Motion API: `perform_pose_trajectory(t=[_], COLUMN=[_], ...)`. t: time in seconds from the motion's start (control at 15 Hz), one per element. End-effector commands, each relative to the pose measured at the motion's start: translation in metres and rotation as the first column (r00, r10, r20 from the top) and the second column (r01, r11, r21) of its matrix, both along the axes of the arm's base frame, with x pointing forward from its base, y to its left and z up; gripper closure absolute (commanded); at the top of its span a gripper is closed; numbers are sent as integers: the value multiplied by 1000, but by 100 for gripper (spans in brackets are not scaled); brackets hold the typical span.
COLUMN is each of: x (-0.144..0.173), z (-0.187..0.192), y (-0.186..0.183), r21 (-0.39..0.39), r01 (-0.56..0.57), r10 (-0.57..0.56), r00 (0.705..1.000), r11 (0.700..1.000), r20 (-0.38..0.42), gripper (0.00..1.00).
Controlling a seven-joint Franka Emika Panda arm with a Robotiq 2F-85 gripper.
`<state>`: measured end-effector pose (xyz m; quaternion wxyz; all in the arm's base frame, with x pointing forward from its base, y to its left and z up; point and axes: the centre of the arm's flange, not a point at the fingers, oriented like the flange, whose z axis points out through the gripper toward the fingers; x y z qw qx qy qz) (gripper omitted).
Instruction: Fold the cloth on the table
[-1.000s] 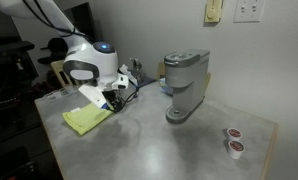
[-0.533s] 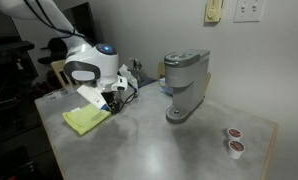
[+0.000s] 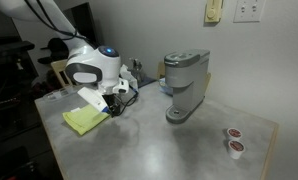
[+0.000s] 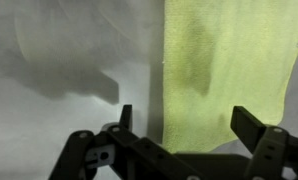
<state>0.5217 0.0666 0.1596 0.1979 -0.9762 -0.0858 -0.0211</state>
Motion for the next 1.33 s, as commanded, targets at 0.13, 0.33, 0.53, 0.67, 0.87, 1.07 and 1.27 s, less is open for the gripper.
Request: perform_pose_trajectory(t=[0.13,0.33,0.53,0.67,0.87,1.07,1.27], x=[-2,-3,-4,-4,-4,-4,-3], z=[-11,-13,-13,-13,-12,-12,-10], y=[-5,-5,-4,-4,-4,-5,-5], r21=[28,32,36,38,38,38,37], r01=[-13,-16,-18,-20,-20,-18,-15], r10=[14,18,20,22,22,20,17], r00=[999,999,998,998,998,999,999], r11=[1000,999,999,999,999,999,999], r20=[-44,-50,-53,-53,-52,-49,-45], gripper=[27,35,42,58,82,98,100])
